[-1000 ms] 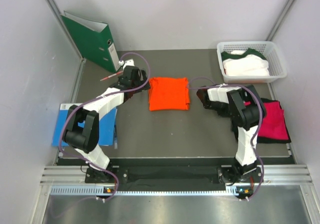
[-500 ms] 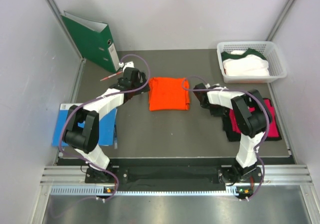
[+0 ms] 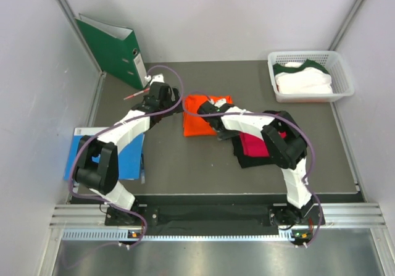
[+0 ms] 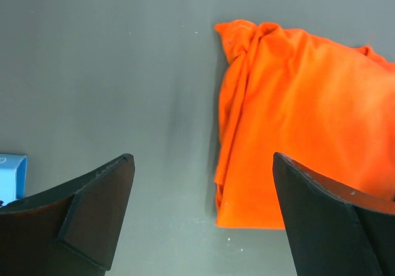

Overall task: Fold and stack the t-shirts
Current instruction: Put the neatly folded tshirt into the corner of the board with the right arm

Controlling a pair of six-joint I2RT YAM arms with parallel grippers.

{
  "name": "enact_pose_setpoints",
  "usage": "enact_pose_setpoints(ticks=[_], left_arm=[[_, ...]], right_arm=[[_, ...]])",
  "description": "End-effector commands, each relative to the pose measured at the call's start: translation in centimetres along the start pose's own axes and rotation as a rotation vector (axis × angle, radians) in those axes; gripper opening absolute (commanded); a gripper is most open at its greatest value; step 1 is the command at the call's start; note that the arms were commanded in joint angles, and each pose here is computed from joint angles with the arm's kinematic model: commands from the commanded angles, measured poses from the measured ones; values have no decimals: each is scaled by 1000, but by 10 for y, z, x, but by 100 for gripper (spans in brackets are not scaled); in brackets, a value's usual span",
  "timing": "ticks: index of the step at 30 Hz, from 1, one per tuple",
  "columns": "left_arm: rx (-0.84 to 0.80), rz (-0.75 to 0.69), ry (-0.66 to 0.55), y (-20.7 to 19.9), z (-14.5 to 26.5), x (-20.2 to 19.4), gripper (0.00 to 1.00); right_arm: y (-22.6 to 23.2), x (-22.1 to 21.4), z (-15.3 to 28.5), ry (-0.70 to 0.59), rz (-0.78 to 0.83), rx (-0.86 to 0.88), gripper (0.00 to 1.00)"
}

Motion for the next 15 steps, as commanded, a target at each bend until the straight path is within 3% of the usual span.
enact_pose_setpoints(ticks=[1, 4, 5, 10, 15], left_arm=[[-48, -25, -23, -4, 19, 9, 98], [-51, -33, -11, 0, 20, 3, 98], [-45, -35, 3, 4, 18, -4, 98], [-64, -20, 48, 13, 1, -32, 94], [-103, 10, 103, 12, -25, -56, 91]], right_arm=[[27, 19, 18, -58, -78, 118, 67], [5, 30, 47, -157, -125, 119, 85], [-1, 28, 51, -170, -132, 116, 87], [-37, 47, 100, -365, -242, 160, 86], [-64, 55, 109, -484, -338, 278, 85]])
Point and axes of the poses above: each gripper's point midway between its finger pads, its own z axis back along the fingers, its own y axis along the line the jaws close on, x = y × z, the point moved 4 cm from there along z, back along the fingers, and after that the axes turned 8 degrees about z, right-handed, at the moved point
